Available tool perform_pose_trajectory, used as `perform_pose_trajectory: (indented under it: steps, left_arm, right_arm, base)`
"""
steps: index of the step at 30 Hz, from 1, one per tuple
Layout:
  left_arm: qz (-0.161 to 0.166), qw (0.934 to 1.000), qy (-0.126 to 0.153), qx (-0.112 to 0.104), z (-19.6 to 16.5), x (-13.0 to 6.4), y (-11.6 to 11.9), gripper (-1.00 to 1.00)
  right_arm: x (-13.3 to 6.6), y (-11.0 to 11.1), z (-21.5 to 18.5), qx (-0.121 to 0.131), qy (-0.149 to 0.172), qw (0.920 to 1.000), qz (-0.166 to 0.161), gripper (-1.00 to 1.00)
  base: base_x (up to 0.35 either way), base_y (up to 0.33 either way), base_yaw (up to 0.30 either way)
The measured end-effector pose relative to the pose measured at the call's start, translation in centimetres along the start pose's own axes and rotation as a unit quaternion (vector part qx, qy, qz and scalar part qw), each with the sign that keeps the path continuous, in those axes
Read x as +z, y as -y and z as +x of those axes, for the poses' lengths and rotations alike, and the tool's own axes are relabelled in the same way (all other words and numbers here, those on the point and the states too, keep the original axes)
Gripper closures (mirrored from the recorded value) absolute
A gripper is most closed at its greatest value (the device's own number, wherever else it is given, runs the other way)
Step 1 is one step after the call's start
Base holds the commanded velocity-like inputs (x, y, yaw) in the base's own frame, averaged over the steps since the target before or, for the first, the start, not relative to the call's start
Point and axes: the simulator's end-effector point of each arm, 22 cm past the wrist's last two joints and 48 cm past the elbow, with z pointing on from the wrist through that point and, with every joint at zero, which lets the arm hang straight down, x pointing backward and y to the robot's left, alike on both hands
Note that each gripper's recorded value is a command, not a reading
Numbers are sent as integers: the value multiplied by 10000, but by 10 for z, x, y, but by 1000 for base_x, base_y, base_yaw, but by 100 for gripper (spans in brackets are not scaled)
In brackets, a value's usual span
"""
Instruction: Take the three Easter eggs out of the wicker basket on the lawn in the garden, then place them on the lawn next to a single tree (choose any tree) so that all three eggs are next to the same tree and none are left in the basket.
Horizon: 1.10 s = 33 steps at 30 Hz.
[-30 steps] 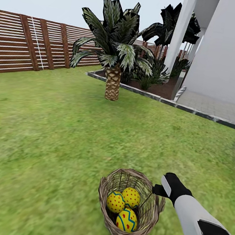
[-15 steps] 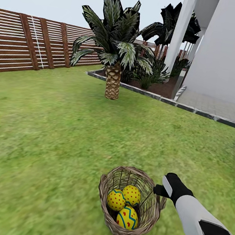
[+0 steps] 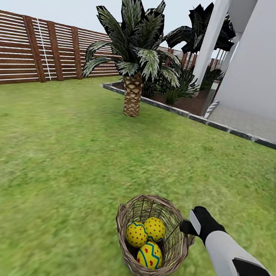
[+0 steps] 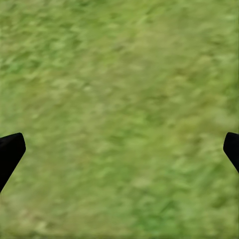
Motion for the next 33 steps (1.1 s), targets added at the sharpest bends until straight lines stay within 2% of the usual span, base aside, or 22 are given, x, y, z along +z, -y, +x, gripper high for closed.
perform_pose_trajectory:
  steps: [1, 18, 33]
  left_arm:
    - [0, 10000, 0, 1, 0, 0, 0, -100]
    - [0, 10000, 4, -1, 0, 0, 0, -100]
    - [-1, 10000, -8, 2, -24, -23, -3, -100]
  right_arm:
    - [0, 0, 0, -9, -1, 10000, 6, 100]
    - [-1, 0, -1, -135, 23, 9999, 86, 100]
    - [-30, 1, -12, -65, -5, 10000, 4, 100]
  base:
    - [0, 0, 0]
    - [0, 0, 0]
    - [0, 0, 0]
